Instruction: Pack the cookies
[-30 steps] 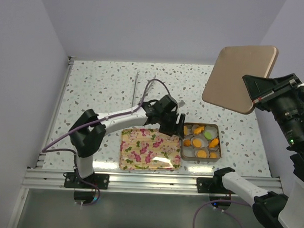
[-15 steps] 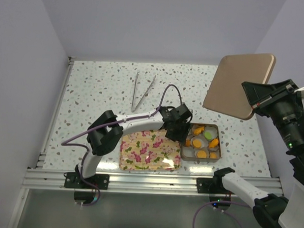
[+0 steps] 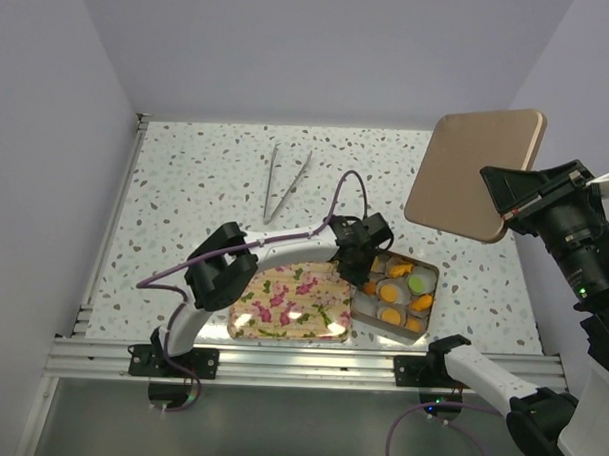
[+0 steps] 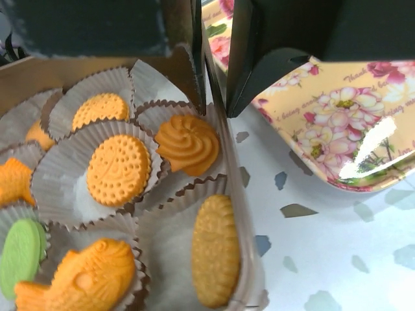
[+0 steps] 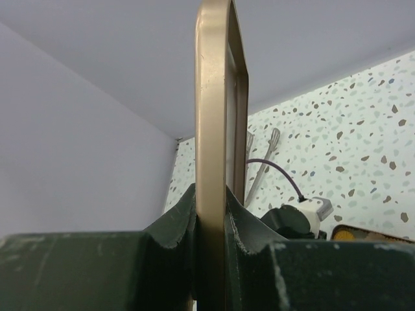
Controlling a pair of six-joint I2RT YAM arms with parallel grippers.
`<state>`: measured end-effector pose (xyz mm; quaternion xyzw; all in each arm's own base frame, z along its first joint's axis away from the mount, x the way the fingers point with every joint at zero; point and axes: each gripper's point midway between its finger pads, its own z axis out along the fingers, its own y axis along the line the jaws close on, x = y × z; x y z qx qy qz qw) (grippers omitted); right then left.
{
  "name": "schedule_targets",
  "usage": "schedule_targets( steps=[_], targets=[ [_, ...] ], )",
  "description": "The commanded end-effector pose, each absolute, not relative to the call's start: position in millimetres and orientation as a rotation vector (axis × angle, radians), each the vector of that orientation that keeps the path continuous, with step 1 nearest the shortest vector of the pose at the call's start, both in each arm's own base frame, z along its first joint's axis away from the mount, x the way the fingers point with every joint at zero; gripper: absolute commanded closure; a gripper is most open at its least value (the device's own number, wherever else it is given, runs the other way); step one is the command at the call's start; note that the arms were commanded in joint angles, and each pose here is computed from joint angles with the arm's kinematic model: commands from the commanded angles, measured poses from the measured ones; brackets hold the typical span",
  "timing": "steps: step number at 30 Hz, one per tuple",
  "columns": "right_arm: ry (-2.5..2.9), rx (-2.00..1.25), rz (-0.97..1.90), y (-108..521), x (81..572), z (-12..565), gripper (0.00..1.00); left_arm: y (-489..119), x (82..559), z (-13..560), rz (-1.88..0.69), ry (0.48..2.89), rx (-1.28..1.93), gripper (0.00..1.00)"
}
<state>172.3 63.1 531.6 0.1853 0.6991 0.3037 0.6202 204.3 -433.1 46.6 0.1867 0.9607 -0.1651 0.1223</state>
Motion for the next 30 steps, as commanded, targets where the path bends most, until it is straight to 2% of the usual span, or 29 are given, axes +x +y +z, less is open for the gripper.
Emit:
schedule_targets(
  steps=[1,7,15,18,23,26,27,28,30],
  targets=[
    [1.579,0.392,0.72,66.5,171.1,540.5,1.0,-389.9,204.9,41.6,-0.278,2.829,0.516,0.82],
    [1.603,0.388,0.743,73.3,176.3,532.8,1.0,-324.3,209.3,35.6,-0.219,2.859,0.368,0.86],
    [1.627,0.368,0.822,90.7,186.5,523.0,1.0,-226.6,220.1,35.2,-0.08,2.867,0.146,0.86],
    [1.636,0.368,0.876,101.1,194.1,516.4,1.0,-202.2,224.7,38.4,-0.026,2.866,0.036,0.86],
    [1.697,0.357,1.016,128.2,205.4,485.9,1.0,-194.3,225.9,43.1,-0.029,2.856,-0.043,0.84],
    [1.701,0.378,1.164,147.8,212.4,467.9,1.0,-204.5,229.5,53.0,-0.099,2.843,-0.058,0.66],
    [1.709,0.39,1.195,151.9,213.6,461.5,1.0,-206.6,231.3,57.7,-0.114,2.834,-0.065,0.51],
    [1.748,0.416,1.21,156.6,220.4,440.5,1.0,-208.9,234.2,65.9,-0.136,2.814,-0.07,0.43],
    [1.71,0.431,1.296,163.0,219.3,440.1,1.0,-210.9,240.4,83.8,-0.151,2.779,-0.085,0.24]
  ],
)
